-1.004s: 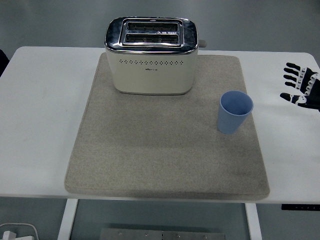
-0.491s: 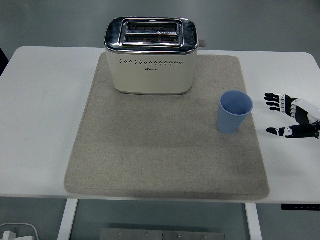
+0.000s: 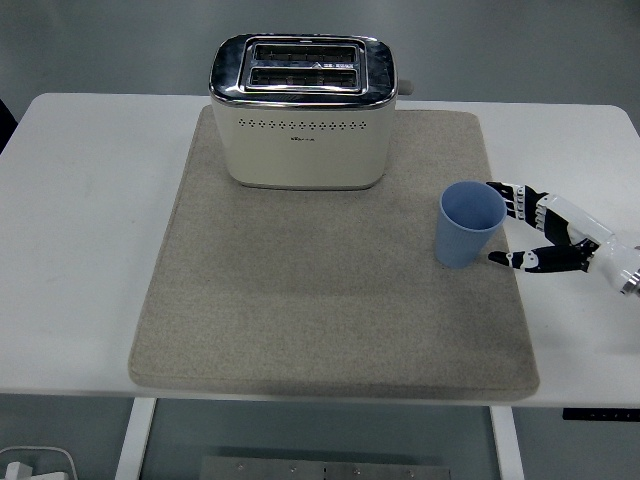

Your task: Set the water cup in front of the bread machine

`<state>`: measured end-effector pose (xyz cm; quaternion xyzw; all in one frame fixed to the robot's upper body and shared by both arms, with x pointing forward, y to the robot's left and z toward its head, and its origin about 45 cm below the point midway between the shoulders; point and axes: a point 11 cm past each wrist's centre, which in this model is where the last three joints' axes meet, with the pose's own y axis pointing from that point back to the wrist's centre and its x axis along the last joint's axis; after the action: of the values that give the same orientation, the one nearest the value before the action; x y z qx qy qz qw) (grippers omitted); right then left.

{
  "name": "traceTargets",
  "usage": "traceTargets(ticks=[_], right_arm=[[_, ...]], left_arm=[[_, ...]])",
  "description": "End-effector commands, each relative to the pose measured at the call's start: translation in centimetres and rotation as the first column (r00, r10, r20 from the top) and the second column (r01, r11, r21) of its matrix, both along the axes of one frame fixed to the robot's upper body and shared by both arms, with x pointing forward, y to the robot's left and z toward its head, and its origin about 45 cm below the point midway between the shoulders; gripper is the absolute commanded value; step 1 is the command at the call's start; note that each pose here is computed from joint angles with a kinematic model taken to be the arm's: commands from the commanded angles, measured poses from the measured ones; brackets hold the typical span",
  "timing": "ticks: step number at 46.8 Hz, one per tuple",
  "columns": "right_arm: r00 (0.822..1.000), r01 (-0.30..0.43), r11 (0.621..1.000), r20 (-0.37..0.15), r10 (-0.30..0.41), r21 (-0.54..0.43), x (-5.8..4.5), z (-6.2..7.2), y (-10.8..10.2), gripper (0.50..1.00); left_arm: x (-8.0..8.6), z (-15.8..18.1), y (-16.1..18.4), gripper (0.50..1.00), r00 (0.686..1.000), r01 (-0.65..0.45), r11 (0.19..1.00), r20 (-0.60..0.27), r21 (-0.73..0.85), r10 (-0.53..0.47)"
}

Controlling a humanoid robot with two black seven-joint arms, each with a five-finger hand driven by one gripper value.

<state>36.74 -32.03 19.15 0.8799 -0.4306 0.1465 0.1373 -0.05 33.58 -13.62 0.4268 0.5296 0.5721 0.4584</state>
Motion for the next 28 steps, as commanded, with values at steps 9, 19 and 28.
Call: traceTargets(ticks=[9,19,28], right_arm=[[1.000,-0.023,0.999,-0.005,0.024,0.040,0.2,-0.6,2.1,0.936],[0.999,-0.032,0.998,-0.018,0.034,0.061,0.3,-1.2,3.7,0.936],[1.000,-0.022,0.998,0.005,0.021,0.057,1.5,-0.8,4.7,0.934]], left_arm=[[0.0,0.0,0.0,1.000,1.000,0.000,1.000,-0.001,0.000,0.000],[0.0,0.0,0.0,1.000,1.000,0.000,1.000,-0.001,0.000,0.000],[0.0,0.0,0.0,1.000,1.000,0.000,1.000,-0.001,0.000,0.000]])
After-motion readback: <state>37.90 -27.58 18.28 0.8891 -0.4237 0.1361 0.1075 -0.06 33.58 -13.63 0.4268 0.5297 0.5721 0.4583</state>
